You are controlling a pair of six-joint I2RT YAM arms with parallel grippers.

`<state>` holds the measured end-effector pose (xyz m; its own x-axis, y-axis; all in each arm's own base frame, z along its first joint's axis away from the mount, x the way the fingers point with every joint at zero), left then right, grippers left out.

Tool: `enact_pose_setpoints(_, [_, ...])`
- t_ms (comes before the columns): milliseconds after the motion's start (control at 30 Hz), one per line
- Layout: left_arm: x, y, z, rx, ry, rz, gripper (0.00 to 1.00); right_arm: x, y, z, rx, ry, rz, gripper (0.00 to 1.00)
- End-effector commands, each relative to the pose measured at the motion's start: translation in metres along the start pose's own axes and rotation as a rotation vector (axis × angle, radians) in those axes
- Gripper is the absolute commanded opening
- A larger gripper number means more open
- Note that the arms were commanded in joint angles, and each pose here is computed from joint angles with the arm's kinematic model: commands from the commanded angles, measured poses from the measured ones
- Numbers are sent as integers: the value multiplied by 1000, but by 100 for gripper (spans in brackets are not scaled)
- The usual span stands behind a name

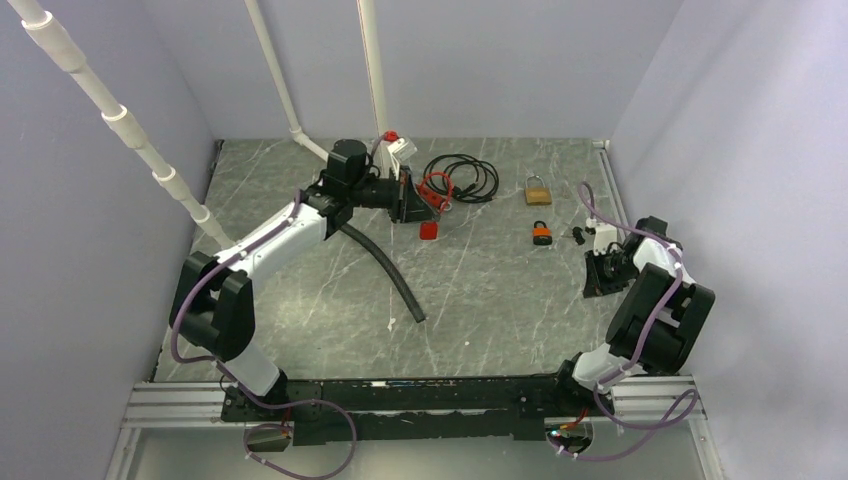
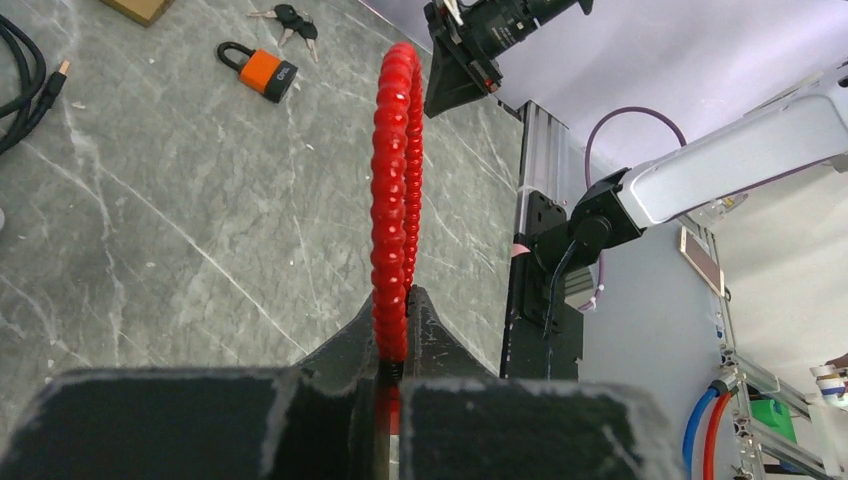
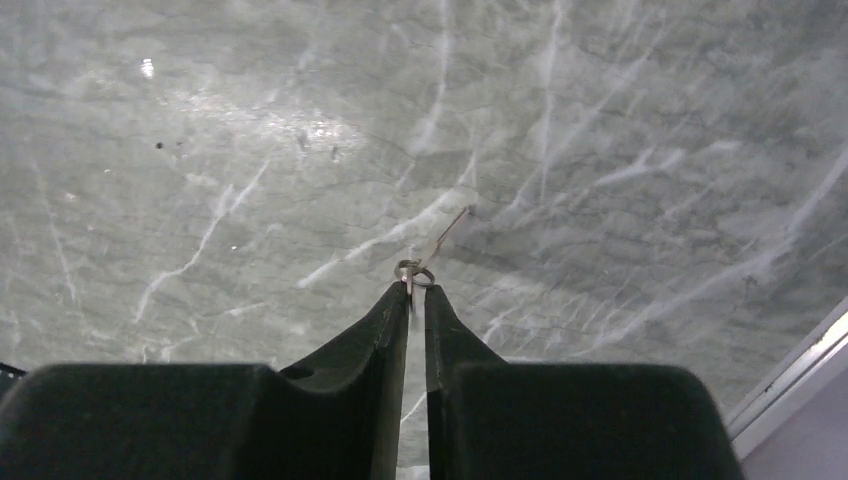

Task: Lock with the key
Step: Place the key at the center of the board, then place the lock at the center of the board.

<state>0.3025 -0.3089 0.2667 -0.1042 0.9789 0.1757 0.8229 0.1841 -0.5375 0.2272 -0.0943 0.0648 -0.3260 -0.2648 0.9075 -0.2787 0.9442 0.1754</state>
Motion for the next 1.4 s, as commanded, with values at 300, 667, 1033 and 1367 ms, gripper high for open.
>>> enact_pose_setpoints(300, [-20,-15,9,-8,-14,76,0,54,6,-67,23,-231,-2,73])
enact_pose_setpoints(667, [-50,-10,8,-68,-64,50,0,148,175,-189,0,-701,-412,71])
enact_pose_setpoints(1033, [-67,-18,10,-83,-61,34,0,135,247,-185,-52,-665,-514,71])
enact_pose_setpoints(1367, [-75,-27,12,-116,-47,50,0,101,256,-186,-53,-611,-395,53])
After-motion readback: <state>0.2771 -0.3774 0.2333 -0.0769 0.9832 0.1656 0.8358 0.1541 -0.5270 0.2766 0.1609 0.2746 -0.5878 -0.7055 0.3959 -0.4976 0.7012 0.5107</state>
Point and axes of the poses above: each gripper's point midway between its finger pads, its own x axis back along the fingers, its own y axis along the line the jaws close on, z = x × y, the point moved 3 cm from there along x, back along the fingers, and after that the axes turned 1 degree about x, right-handed, at the moved point
